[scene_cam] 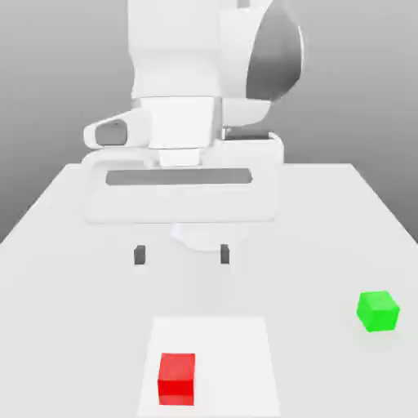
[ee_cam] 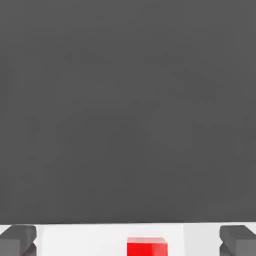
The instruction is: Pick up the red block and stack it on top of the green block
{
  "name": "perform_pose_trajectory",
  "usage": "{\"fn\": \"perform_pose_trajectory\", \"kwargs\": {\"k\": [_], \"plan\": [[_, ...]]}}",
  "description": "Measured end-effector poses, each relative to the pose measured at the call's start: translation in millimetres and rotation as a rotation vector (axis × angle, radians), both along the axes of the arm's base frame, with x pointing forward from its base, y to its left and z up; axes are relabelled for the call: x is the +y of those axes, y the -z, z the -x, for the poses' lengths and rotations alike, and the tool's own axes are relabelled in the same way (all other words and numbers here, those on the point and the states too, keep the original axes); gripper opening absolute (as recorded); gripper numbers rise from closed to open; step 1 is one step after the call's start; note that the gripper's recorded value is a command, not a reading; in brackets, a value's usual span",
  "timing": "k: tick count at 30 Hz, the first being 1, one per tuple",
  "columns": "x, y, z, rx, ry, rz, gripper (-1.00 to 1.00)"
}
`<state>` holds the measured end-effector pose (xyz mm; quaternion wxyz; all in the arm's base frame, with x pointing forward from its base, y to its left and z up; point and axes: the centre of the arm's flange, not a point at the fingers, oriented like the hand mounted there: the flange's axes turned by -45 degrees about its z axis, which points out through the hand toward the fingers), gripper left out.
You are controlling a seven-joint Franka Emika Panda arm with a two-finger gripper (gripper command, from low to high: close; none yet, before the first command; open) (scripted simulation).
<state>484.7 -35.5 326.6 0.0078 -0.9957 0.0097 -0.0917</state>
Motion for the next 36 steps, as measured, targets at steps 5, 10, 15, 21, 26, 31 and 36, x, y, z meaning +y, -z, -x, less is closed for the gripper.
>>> {"fn": "perform_pose_trajectory", "kwargs": {"k": [5, 10, 15, 21, 26, 31, 36], "plan": [[-8, 95, 19, 0.149, 0.002, 0.011, 0.0], [-10, 163, 25, 0.183, 0.001, 0.014, 0.0], [-10, 175, 25, 0.184, 0.001, 0.014, -1.0], [-10, 148, 25, 0.184, 0.001, 0.014, -1.0], [39, 113, 28, 0.182, -0.208, 0.029, -1.0], [138, 103, 48, 0.174, -0.639, 0.064, -1.0], [237, 93, 94, 0.159, -1.097, 0.105, -1.0]]}}
